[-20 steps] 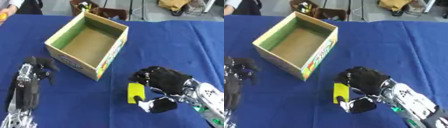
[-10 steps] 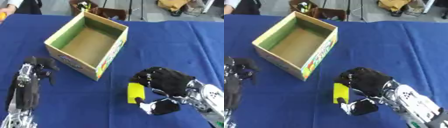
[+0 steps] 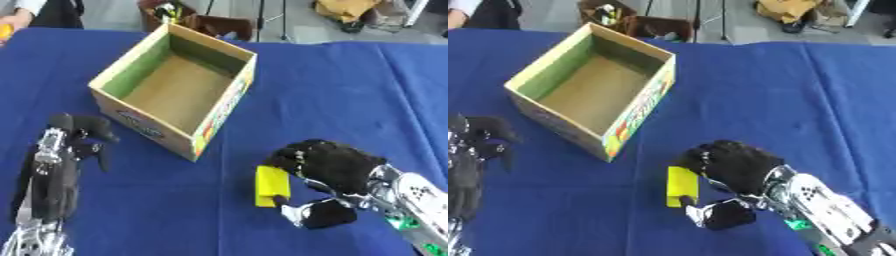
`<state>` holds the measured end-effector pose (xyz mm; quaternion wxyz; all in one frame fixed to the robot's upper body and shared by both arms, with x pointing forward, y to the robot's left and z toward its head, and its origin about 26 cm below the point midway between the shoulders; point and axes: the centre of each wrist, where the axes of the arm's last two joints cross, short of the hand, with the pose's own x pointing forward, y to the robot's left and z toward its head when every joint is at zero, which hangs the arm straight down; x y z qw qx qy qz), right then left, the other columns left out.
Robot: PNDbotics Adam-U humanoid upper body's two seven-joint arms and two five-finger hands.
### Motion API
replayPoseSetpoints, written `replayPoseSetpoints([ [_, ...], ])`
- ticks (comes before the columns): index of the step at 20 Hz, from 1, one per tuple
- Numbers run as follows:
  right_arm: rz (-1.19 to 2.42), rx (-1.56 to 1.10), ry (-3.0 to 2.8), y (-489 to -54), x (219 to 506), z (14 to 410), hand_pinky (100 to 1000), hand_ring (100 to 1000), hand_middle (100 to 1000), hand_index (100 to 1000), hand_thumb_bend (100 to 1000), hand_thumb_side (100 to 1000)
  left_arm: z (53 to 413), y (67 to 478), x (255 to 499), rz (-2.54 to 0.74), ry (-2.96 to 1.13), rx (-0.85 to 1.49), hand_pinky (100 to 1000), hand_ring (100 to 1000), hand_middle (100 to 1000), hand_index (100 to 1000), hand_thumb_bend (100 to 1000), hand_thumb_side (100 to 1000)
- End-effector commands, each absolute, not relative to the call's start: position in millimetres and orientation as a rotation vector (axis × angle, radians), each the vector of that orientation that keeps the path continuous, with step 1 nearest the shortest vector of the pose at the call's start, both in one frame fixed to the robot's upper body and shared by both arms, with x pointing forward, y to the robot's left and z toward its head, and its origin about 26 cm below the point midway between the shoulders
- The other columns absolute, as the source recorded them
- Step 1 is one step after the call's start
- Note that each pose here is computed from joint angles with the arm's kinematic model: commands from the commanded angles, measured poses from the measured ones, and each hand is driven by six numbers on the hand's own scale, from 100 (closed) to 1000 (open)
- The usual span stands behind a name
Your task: Pick up objects on the table and place them in the box.
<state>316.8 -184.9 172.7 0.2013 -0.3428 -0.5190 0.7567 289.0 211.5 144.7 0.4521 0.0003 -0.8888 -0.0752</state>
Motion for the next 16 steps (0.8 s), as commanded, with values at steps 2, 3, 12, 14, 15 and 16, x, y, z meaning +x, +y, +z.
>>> replayPoseSetpoints([
  [2, 2.111, -0.982, -1.431, -188, 321, 169, 831, 914, 907, 1000, 100, 1000, 149, 211, 288, -0.204, -2.212, -0.004, 236, 518, 460, 602, 100, 994],
  [3, 2.111, -0.981, -1.428, -188, 321, 167, 831, 914, 910, 1000, 100, 1000, 148, 211, 288, -0.205, -2.212, -0.004, 236, 518, 460, 602, 100, 994],
  [12, 2.127, -0.963, -1.432, -188, 322, 161, 832, 907, 883, 988, 100, 1000, 148, 210, 288, -0.211, -2.21, -0.003, 236, 519, 460, 602, 100, 992],
  [14, 2.132, -0.947, -1.459, -187, 321, 167, 829, 898, 855, 947, 100, 1000, 147, 210, 288, -0.213, -2.209, -0.004, 236, 519, 461, 602, 100, 992],
  [15, 2.13, -0.939, -1.478, -187, 320, 171, 827, 894, 843, 930, 100, 1000, 147, 210, 288, -0.214, -2.208, -0.004, 236, 519, 461, 602, 100, 991],
  [16, 2.126, -0.931, -1.496, -186, 319, 175, 825, 885, 824, 905, 100, 1000, 147, 211, 288, -0.215, -2.208, -0.003, 236, 519, 461, 602, 100, 991],
])
